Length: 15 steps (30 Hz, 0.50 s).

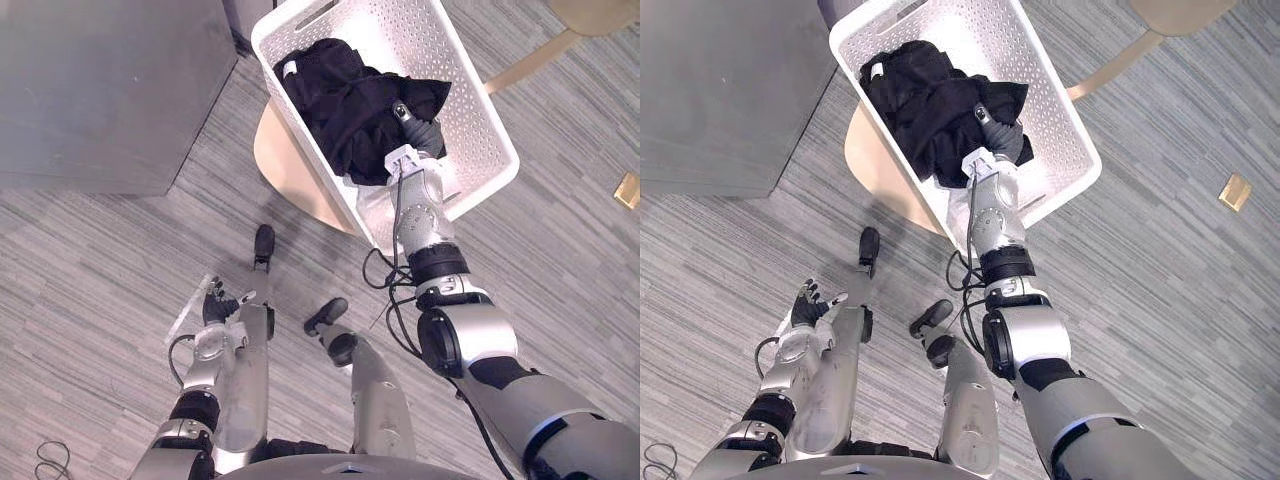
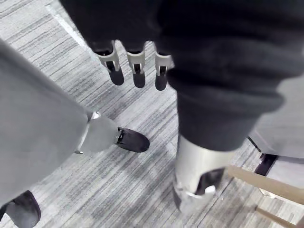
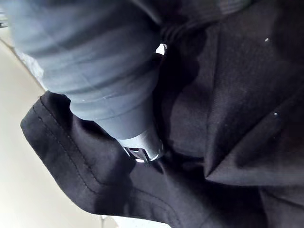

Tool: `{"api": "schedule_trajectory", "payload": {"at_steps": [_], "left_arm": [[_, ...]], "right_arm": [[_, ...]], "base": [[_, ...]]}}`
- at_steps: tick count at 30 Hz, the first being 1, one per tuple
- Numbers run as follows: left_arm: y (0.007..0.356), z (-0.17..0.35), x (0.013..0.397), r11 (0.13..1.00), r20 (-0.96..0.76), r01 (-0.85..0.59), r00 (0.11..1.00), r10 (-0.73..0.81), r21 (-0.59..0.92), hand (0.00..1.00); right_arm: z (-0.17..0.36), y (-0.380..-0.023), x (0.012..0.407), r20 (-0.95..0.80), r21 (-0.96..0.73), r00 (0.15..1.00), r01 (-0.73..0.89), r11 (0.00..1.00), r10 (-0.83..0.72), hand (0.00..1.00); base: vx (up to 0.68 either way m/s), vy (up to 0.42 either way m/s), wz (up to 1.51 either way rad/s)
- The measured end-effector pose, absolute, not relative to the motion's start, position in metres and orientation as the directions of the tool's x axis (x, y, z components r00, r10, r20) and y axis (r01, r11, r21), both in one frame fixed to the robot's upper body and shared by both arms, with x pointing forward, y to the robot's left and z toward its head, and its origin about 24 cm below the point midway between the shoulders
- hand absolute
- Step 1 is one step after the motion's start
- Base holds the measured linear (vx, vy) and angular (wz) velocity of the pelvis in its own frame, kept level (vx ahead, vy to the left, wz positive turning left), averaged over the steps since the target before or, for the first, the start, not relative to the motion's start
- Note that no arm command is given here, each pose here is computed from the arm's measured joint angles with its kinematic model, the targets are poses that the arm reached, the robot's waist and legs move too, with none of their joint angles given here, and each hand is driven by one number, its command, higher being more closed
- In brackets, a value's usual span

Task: Pick up the laundry basket with both hands and put the clothes into the washing machine.

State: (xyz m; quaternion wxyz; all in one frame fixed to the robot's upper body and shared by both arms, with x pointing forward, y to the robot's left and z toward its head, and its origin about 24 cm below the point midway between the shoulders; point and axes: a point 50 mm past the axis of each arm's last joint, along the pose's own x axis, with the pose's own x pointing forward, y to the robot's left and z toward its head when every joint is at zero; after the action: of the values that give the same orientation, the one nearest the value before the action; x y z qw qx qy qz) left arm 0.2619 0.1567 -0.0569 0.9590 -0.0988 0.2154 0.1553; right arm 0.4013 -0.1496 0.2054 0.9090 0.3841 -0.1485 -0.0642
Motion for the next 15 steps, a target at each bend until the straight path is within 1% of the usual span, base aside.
{"api": "schedule_trajectory", "payload": {"at_steps": [5, 9, 12, 15], "left_arm": [[0.157, -0.050, 0.263, 0.919, -0.420, -0.361, 0.867, 0.269, -0.157, 0.00], [0.164, -0.037, 0.264, 0.916, -0.357, -0.364, 0.889, 0.288, -0.168, 0.00], [0.172, -0.029, 0.263, 0.907, -0.323, -0.388, 0.890, 0.321, -0.166, 0.00], [0.180, -0.014, 0.260, 0.900, -0.248, -0.400, 0.902, 0.353, -0.173, 0.00]], "right_arm": [[0.217, -0.147, 0.388, 0.298, 0.784, 0.927, -0.102, 0.612, -0.228, 1.00], [0.225, -0.147, 0.371, 0.380, 0.798, 0.892, -0.182, 0.574, -0.245, 1.00], [0.221, -0.153, 0.357, 0.401, 0.818, 0.872, -0.202, 0.539, -0.281, 1.00], [0.206, -0.152, 0.343, 0.404, 0.820, 0.869, -0.205, 0.534, -0.286, 1.00]], "base": [[-0.01, -0.031, 0.07], [0.00, -0.047, 0.12], [0.03, -0.054, 0.30], [0.05, -0.041, 0.23]]}}
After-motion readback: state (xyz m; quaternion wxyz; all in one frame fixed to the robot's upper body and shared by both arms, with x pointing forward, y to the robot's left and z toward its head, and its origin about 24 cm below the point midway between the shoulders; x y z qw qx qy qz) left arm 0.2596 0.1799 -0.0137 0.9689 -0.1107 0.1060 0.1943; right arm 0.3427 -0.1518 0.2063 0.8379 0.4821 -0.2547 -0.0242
